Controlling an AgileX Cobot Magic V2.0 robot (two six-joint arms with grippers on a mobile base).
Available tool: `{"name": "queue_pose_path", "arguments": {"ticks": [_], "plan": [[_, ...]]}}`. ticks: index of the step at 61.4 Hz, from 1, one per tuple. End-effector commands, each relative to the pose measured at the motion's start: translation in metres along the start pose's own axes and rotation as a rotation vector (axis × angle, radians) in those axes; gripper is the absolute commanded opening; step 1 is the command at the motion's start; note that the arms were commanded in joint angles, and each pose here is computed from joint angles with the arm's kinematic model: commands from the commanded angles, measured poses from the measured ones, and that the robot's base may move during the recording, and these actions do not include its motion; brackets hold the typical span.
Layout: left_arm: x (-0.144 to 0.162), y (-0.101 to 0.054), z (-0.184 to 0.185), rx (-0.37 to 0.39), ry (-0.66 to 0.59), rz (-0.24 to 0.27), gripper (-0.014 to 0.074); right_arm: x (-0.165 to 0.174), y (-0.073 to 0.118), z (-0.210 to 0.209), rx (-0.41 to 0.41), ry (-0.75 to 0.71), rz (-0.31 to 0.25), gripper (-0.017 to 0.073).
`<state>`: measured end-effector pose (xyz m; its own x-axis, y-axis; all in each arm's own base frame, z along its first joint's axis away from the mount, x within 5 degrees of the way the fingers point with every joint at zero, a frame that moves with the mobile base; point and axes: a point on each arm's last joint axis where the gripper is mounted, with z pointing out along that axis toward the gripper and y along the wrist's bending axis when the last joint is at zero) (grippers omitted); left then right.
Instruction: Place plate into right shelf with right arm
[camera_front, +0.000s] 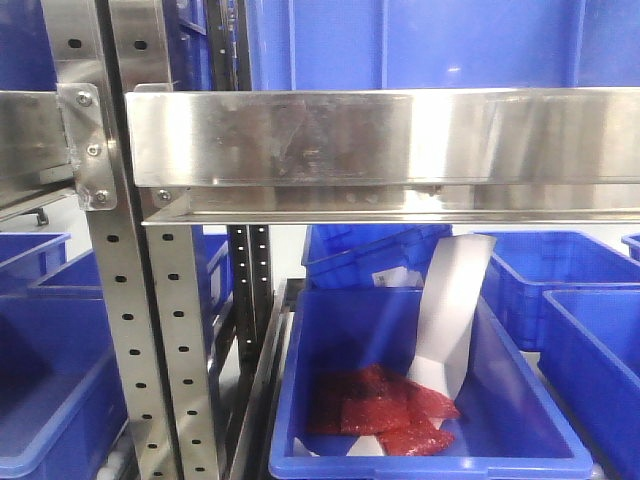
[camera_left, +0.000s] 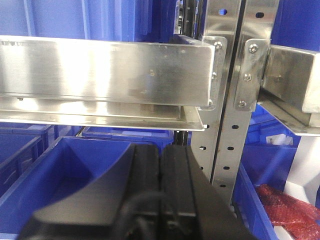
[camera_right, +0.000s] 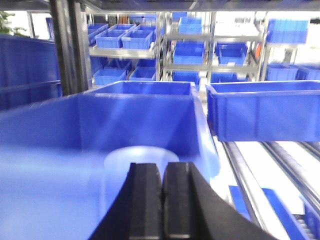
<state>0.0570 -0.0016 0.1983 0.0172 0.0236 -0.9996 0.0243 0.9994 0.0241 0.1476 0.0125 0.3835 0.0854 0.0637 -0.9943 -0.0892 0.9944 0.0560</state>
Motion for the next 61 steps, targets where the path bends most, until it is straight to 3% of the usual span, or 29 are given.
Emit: {"name": "queue_pose_path", "arguments": {"ticks": [1,27,61], "plan": [[-0.005,0.001,-0.001,-0.012,-0.089,-0.015,-0.0128,-0.004,0.000,-0.033,-0.001,-0.125,-0.022,0.0053],[-0.005,0.001,-0.001,-0.012,-0.089,-0.015,-0.0128,0.060,-0.004,-0.129,0.005,-0.112,-0.021,0.0053],[-0.005,0.001,-0.001,-0.012,-0.089,-0.015,-0.0128,0.072,-0.005,-0.133,0.006,-0.102,-0.021,0.0053]]}}
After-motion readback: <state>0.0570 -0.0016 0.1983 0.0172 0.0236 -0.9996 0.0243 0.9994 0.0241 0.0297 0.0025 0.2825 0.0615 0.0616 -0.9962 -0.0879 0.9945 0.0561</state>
